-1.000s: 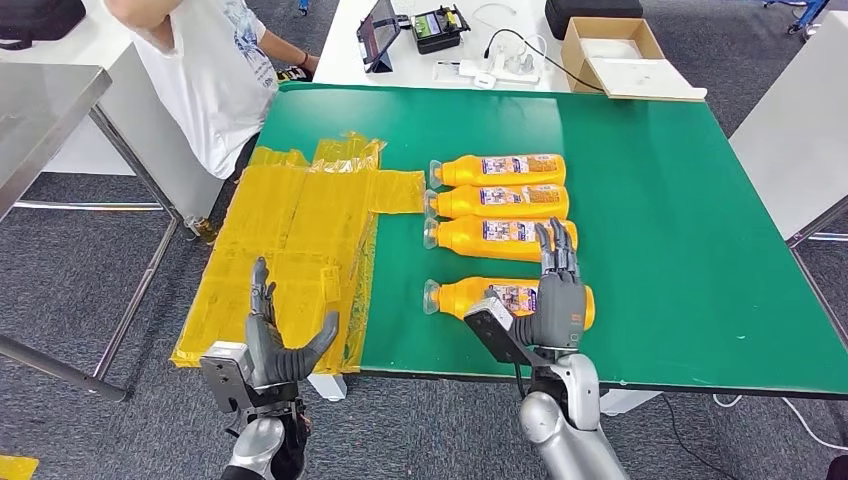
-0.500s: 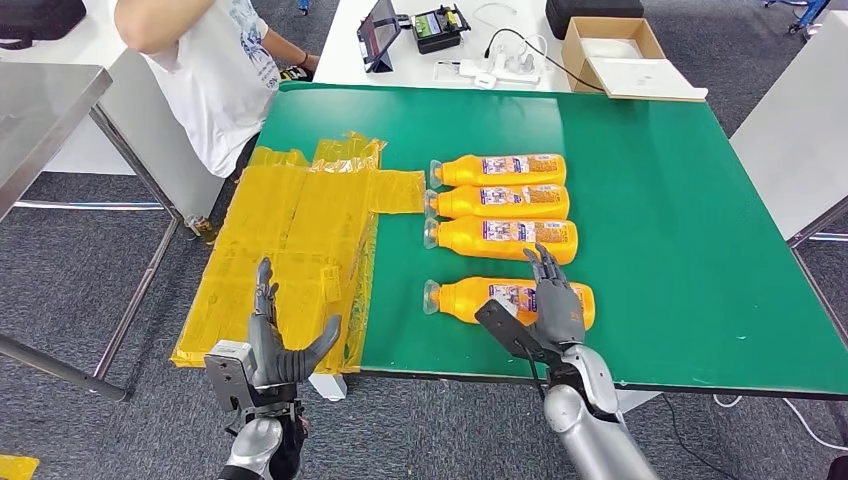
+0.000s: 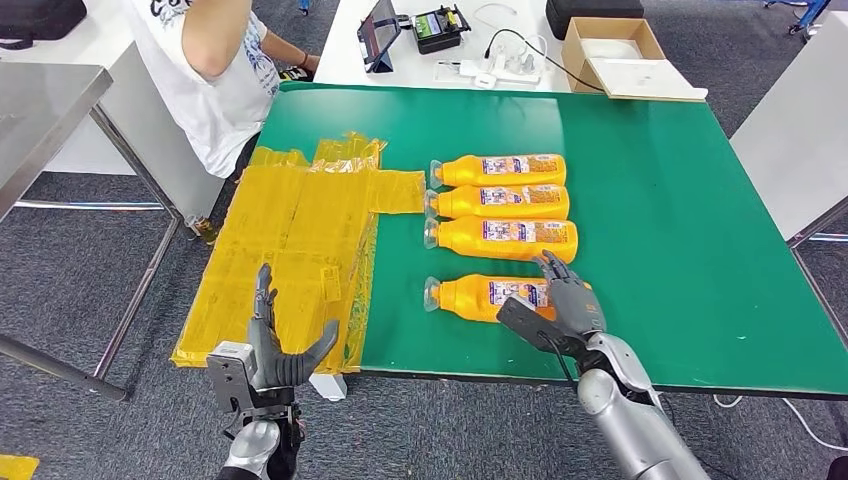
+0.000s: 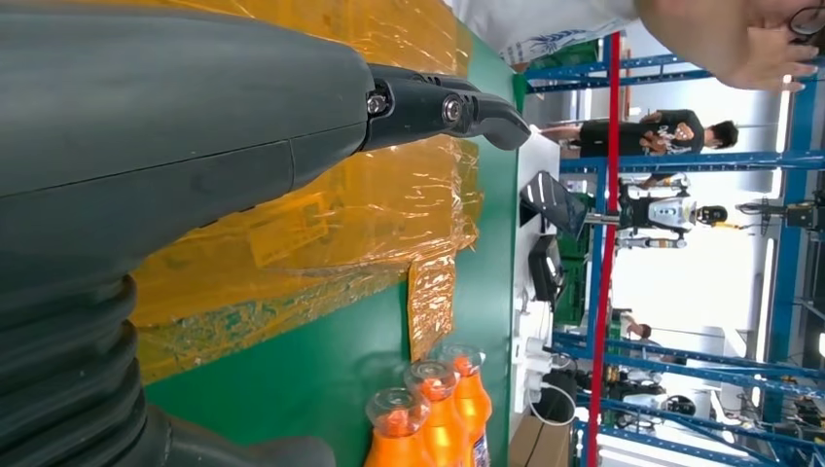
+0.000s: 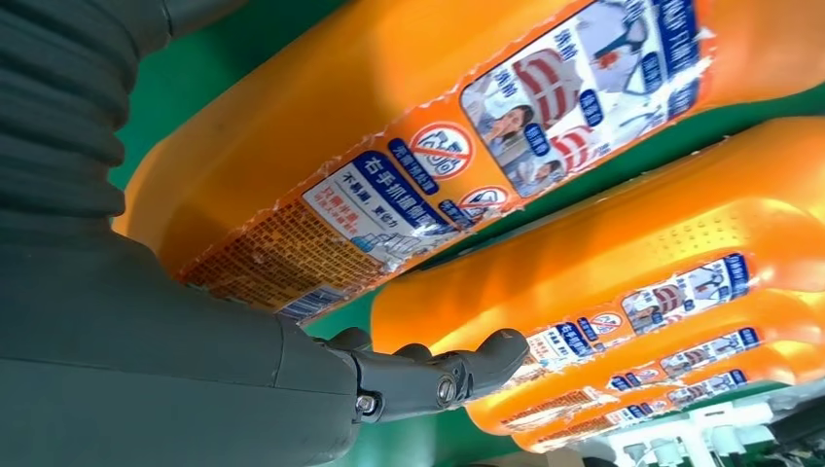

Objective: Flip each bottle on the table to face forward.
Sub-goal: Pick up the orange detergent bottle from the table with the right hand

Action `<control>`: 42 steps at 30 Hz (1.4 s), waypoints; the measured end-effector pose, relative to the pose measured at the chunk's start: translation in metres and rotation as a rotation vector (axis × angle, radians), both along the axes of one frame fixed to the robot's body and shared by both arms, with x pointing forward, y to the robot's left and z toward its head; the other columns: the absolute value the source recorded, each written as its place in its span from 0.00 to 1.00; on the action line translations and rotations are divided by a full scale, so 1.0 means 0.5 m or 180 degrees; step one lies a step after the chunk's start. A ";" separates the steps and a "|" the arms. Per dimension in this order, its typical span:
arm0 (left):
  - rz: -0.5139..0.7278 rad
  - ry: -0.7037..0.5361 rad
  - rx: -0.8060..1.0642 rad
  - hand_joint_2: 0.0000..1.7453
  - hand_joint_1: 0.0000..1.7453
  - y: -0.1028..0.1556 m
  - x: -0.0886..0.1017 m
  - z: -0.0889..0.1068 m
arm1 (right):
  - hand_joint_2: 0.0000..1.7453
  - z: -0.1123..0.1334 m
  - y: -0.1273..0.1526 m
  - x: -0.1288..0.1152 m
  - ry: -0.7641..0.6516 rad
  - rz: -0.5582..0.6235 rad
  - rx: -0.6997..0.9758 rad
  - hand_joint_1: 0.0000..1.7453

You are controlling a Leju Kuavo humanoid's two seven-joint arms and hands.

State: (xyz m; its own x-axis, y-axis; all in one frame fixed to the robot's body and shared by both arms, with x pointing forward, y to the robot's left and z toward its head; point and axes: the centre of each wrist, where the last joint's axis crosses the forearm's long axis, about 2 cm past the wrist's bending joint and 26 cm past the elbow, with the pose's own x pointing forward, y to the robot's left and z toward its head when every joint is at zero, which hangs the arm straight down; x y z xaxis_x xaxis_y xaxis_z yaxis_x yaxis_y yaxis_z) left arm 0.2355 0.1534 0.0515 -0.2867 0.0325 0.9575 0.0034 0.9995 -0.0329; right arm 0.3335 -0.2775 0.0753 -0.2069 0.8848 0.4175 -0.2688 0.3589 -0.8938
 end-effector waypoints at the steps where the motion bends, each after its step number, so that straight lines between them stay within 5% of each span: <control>1: 0.0002 0.0002 0.0002 1.00 0.00 0.000 0.000 0.000 | 1.00 0.000 -0.001 0.001 0.0014 -0.0003 -0.0010 0.00; 21: 0.0046 0.0073 0.0045 1.00 0.00 0.010 0.006 -0.018 | 1.00 0.052 -0.073 0.085 0.0624 0.0193 -0.0506 0.00; 33: 0.0064 0.0122 0.0024 1.00 0.00 0.011 0.016 -0.023 | 1.00 0.050 -0.071 0.103 0.0762 0.0239 -0.0684 0.21; 34: 0.0063 0.0123 0.0023 1.00 0.00 0.011 0.017 -0.023 | 1.00 0.049 -0.070 0.102 0.0765 0.0242 -0.0693 0.27; 38: 0.0059 0.0135 0.0021 1.00 0.00 0.010 0.017 -0.024 | 1.00 0.047 -0.068 0.102 0.0739 0.0243 -0.0707 0.81; 42: 0.0058 0.0146 0.0015 1.00 0.00 0.010 0.017 -0.026 | 1.00 0.041 -0.062 0.098 0.0616 0.0221 -0.0662 0.85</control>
State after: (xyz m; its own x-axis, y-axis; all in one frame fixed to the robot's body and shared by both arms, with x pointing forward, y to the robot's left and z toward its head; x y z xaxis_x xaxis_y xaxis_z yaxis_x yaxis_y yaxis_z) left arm 0.2439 0.1583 0.0387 -0.2429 0.0232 0.9698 -0.0163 0.9995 -0.0279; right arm 0.3822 -0.3086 0.0957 -0.2042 0.9421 0.2661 -0.4590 0.1480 -0.8760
